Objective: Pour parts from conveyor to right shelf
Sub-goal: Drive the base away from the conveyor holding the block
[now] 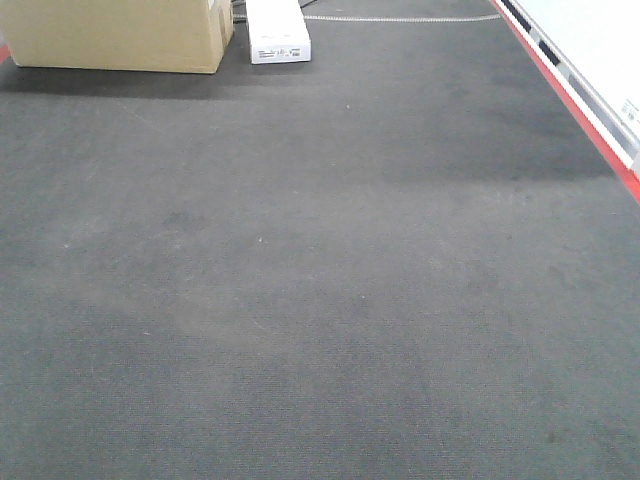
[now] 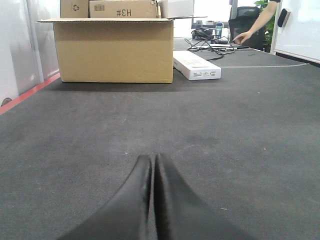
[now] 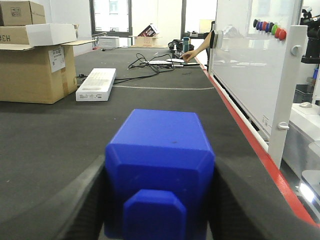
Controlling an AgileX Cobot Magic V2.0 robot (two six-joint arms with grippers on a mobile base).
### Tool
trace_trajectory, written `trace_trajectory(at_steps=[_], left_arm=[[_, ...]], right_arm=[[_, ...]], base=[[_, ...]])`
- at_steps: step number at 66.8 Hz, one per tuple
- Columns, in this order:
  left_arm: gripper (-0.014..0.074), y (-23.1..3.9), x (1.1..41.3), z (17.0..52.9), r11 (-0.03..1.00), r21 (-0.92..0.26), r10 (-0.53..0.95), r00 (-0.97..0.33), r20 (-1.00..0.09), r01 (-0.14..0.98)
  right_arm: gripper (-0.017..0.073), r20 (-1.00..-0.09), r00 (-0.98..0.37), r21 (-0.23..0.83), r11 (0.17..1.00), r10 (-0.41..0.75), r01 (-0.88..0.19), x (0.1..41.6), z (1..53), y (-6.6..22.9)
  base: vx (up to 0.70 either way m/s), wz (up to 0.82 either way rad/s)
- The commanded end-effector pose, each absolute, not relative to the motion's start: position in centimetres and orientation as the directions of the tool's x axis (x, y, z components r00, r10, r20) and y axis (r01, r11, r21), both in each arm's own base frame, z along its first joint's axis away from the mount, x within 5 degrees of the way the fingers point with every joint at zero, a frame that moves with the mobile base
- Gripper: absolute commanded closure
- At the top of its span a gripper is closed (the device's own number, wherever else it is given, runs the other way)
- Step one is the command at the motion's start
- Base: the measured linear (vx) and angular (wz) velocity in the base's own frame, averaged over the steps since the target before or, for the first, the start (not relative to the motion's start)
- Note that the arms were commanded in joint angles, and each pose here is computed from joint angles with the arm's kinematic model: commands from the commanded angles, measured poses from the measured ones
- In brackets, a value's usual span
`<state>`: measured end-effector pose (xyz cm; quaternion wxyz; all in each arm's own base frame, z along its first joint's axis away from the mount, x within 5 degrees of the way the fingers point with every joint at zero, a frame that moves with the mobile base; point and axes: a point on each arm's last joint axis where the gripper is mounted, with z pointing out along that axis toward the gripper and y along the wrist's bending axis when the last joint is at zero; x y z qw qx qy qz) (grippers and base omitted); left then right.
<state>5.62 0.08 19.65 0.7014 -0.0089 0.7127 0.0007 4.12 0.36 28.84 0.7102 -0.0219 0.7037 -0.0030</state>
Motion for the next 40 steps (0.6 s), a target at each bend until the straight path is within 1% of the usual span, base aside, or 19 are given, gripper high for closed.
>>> trace_trajectory(at_steps=[1,24,40], left_arm=[[0.0600,0.04,5.46,21.00,1.000,-0.025,-0.024,0.082,-0.996,-0.004],[0.0600,0.04,5.46,21.00,1.000,-0.025,-0.024,0.082,-0.996,-0.004],[0.0600,0.04,5.46,21.00,1.000,-0.025,-0.024,0.082,-0.996,-0.004]], right_arm=[[0.0564,-0.994,0.104,-0.042,0.999,-0.041,-0.010,4.00,30.39,0.25],[0.0564,-0.994,0.104,-0.042,0.999,-0.041,-0.010,4.00,30.39,0.25],[0.0564,-0.994,0.104,-0.042,0.999,-0.041,-0.010,4.00,30.39,0.25]], base=[[0.00,0.00],[-0.04,0.02],[-0.26,0.00]])
